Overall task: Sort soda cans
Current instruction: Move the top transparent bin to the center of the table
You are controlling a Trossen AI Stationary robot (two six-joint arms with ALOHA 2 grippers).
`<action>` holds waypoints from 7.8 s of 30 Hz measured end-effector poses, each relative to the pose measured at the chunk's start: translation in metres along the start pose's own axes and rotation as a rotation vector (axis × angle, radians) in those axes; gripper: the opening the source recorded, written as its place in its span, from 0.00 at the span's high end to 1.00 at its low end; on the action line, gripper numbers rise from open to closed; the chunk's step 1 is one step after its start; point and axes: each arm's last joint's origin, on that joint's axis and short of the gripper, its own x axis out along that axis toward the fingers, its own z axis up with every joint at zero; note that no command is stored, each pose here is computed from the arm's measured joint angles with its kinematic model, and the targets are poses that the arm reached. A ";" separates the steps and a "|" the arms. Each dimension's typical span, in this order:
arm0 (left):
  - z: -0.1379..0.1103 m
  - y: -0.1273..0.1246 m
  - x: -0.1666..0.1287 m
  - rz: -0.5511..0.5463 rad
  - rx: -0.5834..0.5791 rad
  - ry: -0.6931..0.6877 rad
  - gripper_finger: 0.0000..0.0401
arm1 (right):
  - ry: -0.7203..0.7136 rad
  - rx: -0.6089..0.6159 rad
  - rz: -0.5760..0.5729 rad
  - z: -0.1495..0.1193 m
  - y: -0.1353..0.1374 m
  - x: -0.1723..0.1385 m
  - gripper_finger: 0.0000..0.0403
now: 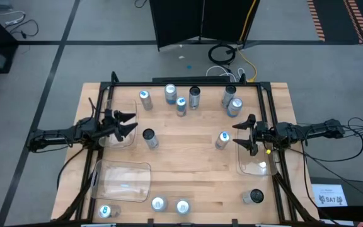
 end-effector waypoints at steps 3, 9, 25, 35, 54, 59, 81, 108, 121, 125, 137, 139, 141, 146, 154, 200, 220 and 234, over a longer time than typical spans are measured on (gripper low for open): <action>0.000 0.001 0.000 0.020 0.000 -0.011 0.03 | 0.000 0.000 0.000 0.000 0.000 0.000 0.21; 0.001 0.001 0.000 0.052 -0.001 -0.034 0.03 | 0.000 0.000 0.000 0.000 0.000 0.000 0.21; 0.005 0.006 -0.001 0.236 0.080 -0.132 0.03 | 0.000 0.000 0.000 0.000 0.000 0.000 0.21; 0.018 0.006 -0.008 0.423 0.123 -0.114 0.03 | 0.000 0.000 0.000 0.000 0.000 0.000 0.21; 0.106 -0.014 -0.001 1.029 0.164 0.222 0.13 | 0.000 0.000 0.000 0.000 0.000 0.000 0.21; 0.126 -0.012 0.011 1.168 0.142 0.399 0.18 | 0.000 0.000 0.000 0.000 0.000 0.000 0.21; 0.099 0.057 0.021 1.432 -0.120 0.784 0.19 | 0.000 0.000 0.000 0.000 0.000 0.000 0.21; 0.068 0.093 0.023 1.445 -0.285 0.945 0.68 | 0.000 0.000 0.000 0.000 0.000 0.000 0.21; 0.068 0.092 0.023 1.455 -0.307 0.924 0.94 | 0.000 0.000 0.000 0.000 0.000 0.000 0.21; 0.074 0.088 0.023 1.449 -0.304 0.907 0.96 | 0.000 0.000 0.000 0.000 0.000 0.000 0.21; 0.114 0.062 0.018 1.501 -0.271 0.764 0.97 | 0.000 0.000 0.000 0.000 0.000 0.000 0.21; 0.120 0.057 0.017 1.491 -0.268 0.732 0.97 | 0.000 0.000 0.000 0.000 0.000 0.000 0.21; 0.127 0.053 0.016 1.476 -0.262 0.697 0.97 | 0.000 0.000 0.000 0.000 0.000 0.000 0.21; 0.144 0.039 0.012 1.467 -0.239 0.619 0.97 | 0.000 0.000 0.000 0.000 0.000 0.000 0.21; 0.179 0.007 -0.003 1.455 -0.179 0.449 0.97 | 0.000 0.000 0.000 0.000 0.000 0.000 0.21; 0.164 -0.171 0.219 0.530 -0.109 0.292 0.97 | 0.000 0.000 0.000 0.000 0.000 0.000 0.21; 0.100 -0.190 0.223 0.908 -0.363 0.464 0.97 | 0.000 0.000 0.000 0.000 0.000 0.000 0.21; 0.032 -0.131 0.230 1.036 -0.474 0.583 0.97 | 0.001 0.000 0.000 0.000 0.000 0.000 0.21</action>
